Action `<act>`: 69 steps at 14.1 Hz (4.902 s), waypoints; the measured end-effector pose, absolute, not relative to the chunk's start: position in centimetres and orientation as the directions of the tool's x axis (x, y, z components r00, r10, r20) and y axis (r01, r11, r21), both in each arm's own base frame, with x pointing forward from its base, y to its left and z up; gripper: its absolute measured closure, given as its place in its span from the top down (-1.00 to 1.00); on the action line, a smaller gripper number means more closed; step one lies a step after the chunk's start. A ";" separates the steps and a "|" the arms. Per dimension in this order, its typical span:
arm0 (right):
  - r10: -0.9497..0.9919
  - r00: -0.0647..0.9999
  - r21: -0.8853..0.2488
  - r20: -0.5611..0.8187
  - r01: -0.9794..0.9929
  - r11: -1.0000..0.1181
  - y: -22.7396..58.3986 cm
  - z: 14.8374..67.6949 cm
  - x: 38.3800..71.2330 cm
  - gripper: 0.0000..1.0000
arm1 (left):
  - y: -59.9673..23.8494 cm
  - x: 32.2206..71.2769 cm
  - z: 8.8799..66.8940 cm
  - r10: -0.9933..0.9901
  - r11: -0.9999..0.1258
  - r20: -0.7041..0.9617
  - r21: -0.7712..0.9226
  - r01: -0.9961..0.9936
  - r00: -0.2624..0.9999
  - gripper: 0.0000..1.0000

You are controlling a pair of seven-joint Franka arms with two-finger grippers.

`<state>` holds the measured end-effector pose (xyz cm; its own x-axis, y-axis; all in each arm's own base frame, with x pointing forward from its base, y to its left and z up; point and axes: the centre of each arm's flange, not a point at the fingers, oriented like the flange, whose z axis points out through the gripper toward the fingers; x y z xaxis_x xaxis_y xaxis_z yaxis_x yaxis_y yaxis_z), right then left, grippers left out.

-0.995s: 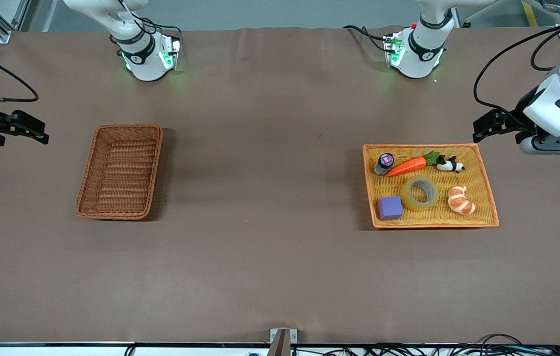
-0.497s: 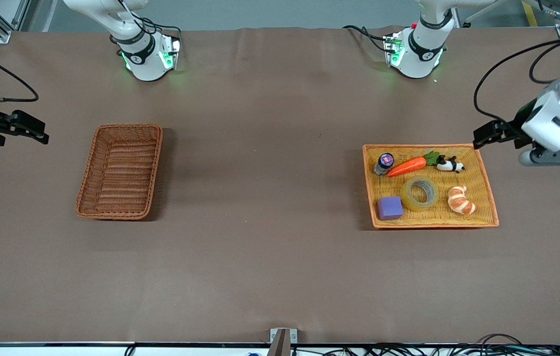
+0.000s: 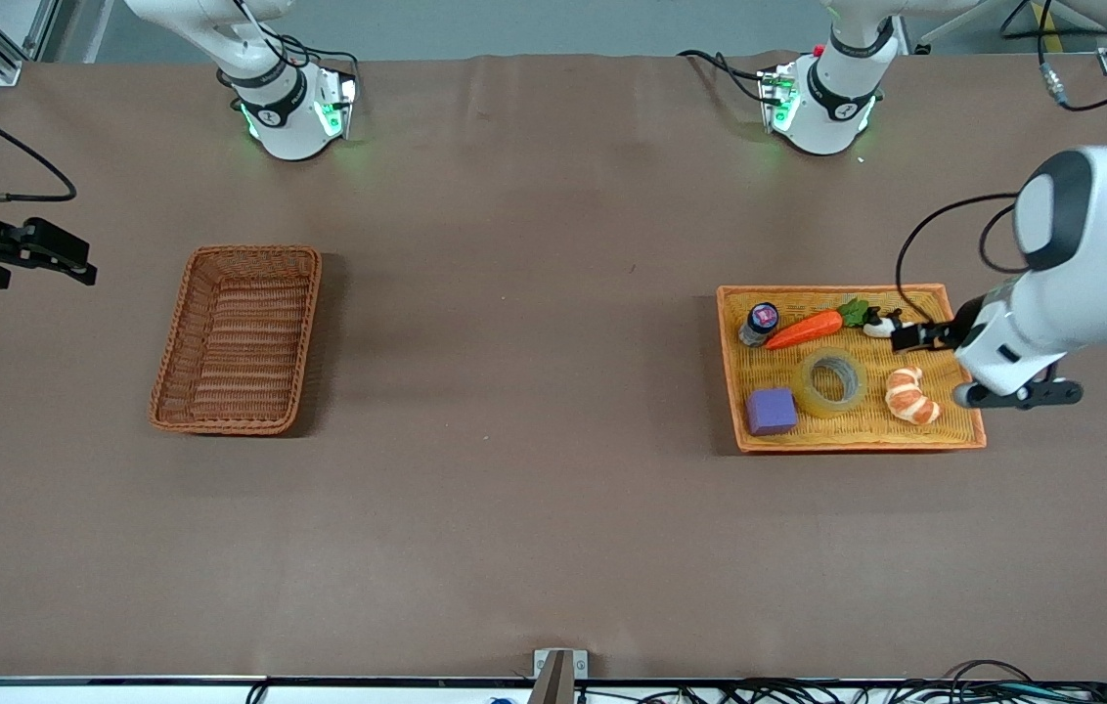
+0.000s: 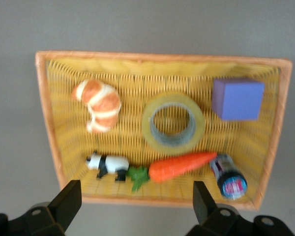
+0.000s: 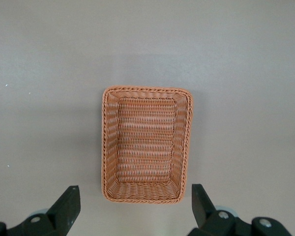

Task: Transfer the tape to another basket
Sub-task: 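Lower the left gripper into the tape roll and close on it, then lift the tape roll and carry it toward the table middle, then set the tape roll on the table and open the left gripper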

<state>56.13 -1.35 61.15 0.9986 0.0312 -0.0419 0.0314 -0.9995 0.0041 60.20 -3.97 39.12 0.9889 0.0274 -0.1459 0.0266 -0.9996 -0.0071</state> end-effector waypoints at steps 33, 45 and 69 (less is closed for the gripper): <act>0.026 0.999 0.004 -0.045 0.027 -1.000 -1.6 61.0 56.1 1.00 | -10.1 58.9 38.2 -0.017 -1.000 -0.121 0.015 -0.015 0.993 -0.58; 0.022 0.999 0.004 -0.047 0.023 -1.000 -1.8 60.9 56.1 1.00 | -45.5 51.4 31.9 -0.072 -0.997 -0.151 0.003 -0.072 0.986 -0.58; 0.042 0.998 0.003 -0.048 0.042 -0.999 -1.0 60.8 56.1 1.00 | -42.3 57.1 44.0 0.030 -0.998 0.031 0.056 0.028 0.999 1.00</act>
<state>56.13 -1.04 60.75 0.9980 0.0416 -0.0478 0.0417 -0.9991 0.0031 57.05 -42.33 43.99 0.9991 0.0296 0.0312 0.0279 -0.9980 0.0560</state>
